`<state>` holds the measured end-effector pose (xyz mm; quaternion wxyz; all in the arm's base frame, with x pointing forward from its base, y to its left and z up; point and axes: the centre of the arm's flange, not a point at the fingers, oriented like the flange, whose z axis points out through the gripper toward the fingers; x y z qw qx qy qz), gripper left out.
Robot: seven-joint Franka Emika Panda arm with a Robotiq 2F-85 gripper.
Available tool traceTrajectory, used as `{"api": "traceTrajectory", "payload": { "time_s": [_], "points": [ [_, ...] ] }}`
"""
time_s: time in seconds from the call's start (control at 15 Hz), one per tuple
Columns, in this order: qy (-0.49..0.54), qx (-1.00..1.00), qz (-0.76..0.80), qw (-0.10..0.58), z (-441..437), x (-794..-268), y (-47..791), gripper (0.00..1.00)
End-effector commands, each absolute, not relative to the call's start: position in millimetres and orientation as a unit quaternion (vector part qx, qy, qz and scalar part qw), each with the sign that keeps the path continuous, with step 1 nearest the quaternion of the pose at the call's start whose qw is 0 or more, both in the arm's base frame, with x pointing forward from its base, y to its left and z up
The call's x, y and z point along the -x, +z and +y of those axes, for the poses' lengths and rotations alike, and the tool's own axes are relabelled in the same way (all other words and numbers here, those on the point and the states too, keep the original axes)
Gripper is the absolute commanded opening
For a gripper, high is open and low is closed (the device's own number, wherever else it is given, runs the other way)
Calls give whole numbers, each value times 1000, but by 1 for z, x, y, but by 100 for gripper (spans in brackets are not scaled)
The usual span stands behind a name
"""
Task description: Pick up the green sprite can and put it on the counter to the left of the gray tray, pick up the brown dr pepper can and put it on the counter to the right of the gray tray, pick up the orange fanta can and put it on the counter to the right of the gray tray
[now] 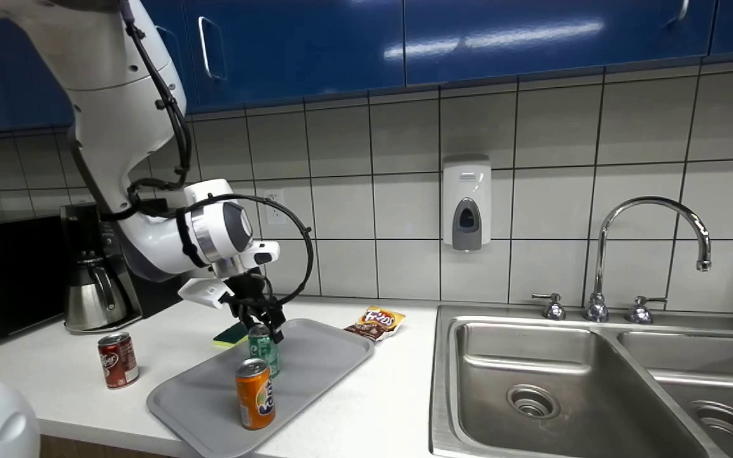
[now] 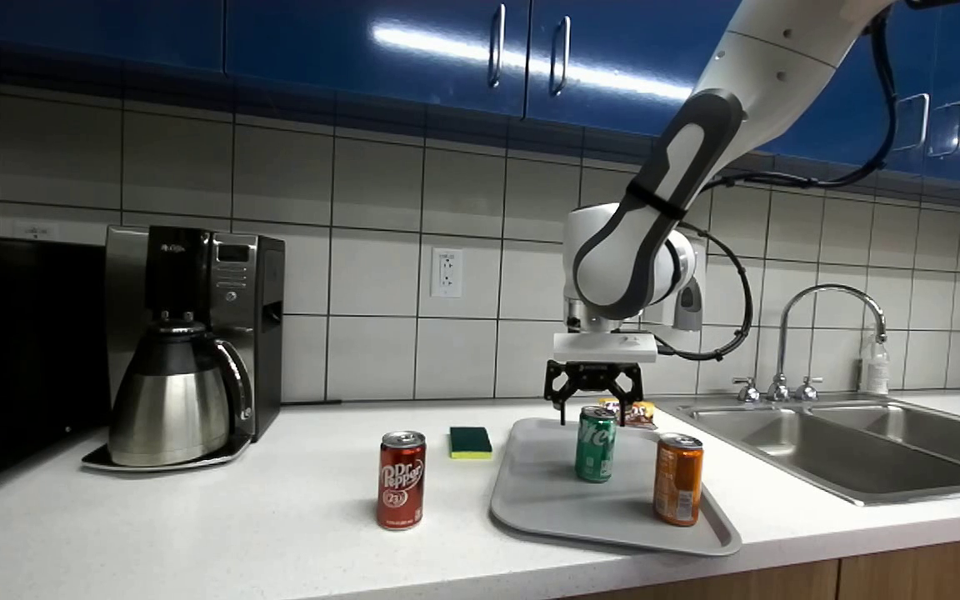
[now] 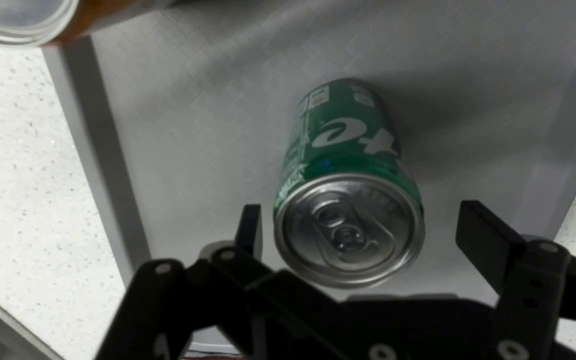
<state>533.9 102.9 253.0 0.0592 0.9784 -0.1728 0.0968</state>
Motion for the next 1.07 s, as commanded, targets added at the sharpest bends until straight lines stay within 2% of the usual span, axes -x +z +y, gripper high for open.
{"api": "traceTrajectory", "payload": {
  "time_s": [0.0,0.4,0.47,0.8,1.0],
  "points": [
    [91,-981,-163,56,102,-539,252,100],
    [85,-980,-171,57,98,-539,247,100],
    [84,-980,-171,56,97,-538,247,80],
    [81,-979,-176,59,96,-538,245,40],
    [82,-979,-179,61,96,-536,246,38]
  ]
}}
